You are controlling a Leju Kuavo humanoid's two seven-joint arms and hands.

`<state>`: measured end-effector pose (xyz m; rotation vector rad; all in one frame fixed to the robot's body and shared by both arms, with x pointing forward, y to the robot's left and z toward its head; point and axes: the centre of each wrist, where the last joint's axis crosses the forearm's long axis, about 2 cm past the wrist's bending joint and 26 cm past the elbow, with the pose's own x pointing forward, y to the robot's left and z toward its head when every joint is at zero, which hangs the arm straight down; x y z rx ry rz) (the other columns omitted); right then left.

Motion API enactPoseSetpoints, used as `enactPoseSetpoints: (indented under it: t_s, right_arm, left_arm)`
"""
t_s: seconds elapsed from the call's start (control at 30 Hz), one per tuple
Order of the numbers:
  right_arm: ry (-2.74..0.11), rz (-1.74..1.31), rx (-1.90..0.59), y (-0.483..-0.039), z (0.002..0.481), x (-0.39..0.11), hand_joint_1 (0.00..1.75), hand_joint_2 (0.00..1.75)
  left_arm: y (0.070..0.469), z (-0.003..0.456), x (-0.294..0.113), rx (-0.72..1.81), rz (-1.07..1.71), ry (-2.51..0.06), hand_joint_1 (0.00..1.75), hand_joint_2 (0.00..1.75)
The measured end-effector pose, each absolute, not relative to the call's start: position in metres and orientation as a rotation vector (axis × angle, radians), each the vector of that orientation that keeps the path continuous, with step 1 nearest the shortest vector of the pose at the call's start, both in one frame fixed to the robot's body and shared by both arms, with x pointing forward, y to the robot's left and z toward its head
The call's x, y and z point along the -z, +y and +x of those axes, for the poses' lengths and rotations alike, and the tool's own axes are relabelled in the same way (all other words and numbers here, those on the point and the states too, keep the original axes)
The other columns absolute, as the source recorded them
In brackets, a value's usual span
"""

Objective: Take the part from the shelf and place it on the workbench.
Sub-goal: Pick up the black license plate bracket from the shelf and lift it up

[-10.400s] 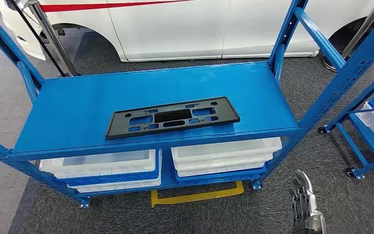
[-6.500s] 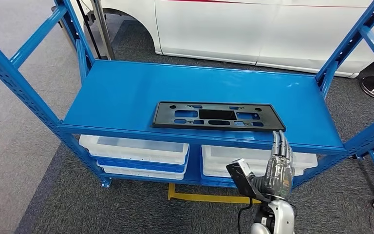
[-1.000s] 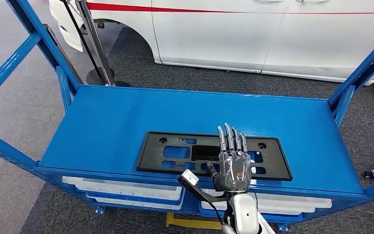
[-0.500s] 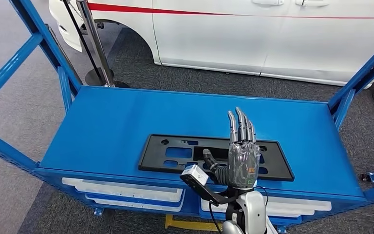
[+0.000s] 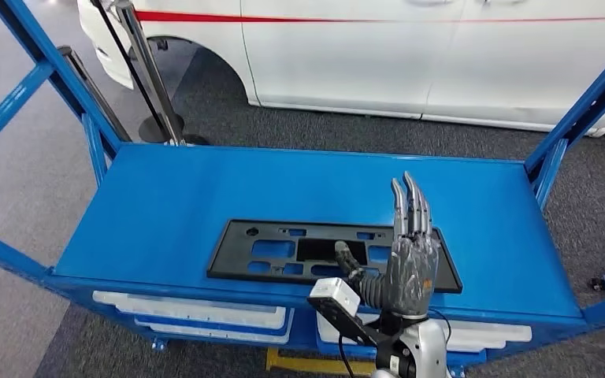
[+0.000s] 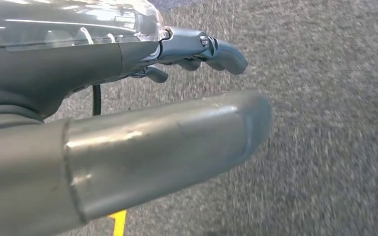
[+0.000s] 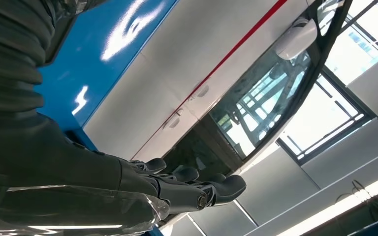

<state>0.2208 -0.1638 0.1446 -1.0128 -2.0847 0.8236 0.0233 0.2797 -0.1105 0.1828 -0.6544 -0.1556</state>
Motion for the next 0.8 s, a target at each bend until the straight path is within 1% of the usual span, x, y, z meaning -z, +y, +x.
enactPoseSetpoints:
  t_s: [0.17,0.53,0.8]
  right_arm:
    - [-2.062,-0.993,-0.838,-0.164,0.212,-0.138,0.0,1.75]
    - [-2.06,-0.986,-0.848,-0.166,0.208,-0.137,0.0,1.75]
    - [-1.997,-0.966,-0.908,-0.172,0.194,-0.119,0.0,1.75]
  left_arm:
    - [0.279,0.022,0.111,0.152,0.181,-0.651,0.0,0.0]
    - [0.277,0.022,0.111,0.15,0.179,-0.652,0.0,0.0]
    - [0.274,0.022,0.11,0.137,0.172,-0.648,0.0,0.0]
